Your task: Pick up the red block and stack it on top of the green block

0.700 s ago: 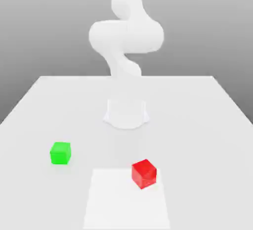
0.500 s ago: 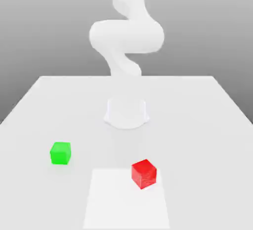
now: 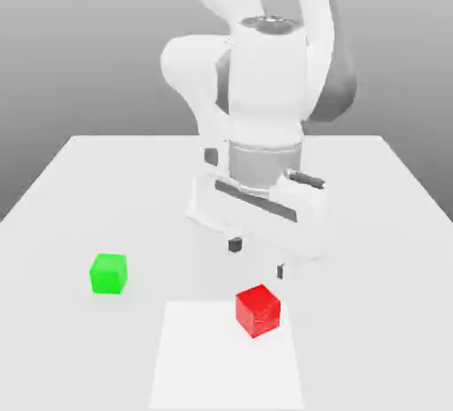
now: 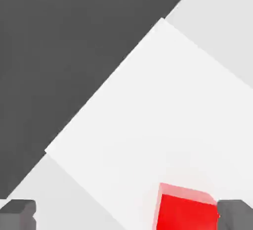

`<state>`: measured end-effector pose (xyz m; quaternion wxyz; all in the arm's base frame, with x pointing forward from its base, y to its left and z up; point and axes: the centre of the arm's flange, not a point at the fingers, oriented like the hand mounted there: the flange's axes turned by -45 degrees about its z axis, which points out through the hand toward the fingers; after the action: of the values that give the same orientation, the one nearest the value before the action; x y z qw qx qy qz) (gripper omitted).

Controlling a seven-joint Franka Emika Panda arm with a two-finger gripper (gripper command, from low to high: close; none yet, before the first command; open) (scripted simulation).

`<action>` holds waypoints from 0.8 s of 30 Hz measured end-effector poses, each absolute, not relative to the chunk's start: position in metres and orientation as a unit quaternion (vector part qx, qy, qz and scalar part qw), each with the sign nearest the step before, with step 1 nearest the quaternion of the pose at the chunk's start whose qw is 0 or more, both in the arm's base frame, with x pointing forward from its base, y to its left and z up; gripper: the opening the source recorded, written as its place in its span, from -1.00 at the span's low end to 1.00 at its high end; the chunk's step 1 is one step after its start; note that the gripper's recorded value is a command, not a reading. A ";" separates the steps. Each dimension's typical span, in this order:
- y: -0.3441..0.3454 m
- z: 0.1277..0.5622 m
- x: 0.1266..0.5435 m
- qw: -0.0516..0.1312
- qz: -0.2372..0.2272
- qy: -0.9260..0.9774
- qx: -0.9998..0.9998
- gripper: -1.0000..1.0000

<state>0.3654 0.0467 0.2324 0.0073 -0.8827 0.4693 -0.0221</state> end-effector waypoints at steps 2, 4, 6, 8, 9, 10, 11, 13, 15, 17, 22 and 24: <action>0.048 0.210 0.355 0.002 -0.006 0.491 -0.871 0.00; 0.048 0.194 0.353 0.001 -0.002 0.497 -0.868 0.00; 0.048 0.179 0.353 0.002 -0.001 0.499 -0.867 0.00; 0.049 0.163 0.352 0.001 -0.001 0.498 -0.867 0.00; 0.049 0.155 0.352 0.001 -0.001 0.498 -0.867 0.00; 0.049 0.148 0.350 0.001 0.000 0.497 -0.868 -1.00; 0.049 0.148 0.350 0.001 0.000 0.497 -0.868 -1.00; 0.049 0.148 0.350 0.001 -0.001 0.497 -0.868 -1.00; 0.049 0.148 0.351 0.002 -0.001 0.497 -0.868 -1.00; 0.049 0.146 0.350 0.001 -0.001 0.497 -0.868 -1.00; 0.050 0.180 0.353 0.002 -0.002 0.497 -0.868 -1.00; 0.051 0.195 0.352 0.001 -0.002 0.495 -0.869 -1.00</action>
<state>0.3516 0.0513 0.1947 0.0011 -0.8691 0.4946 -0.0020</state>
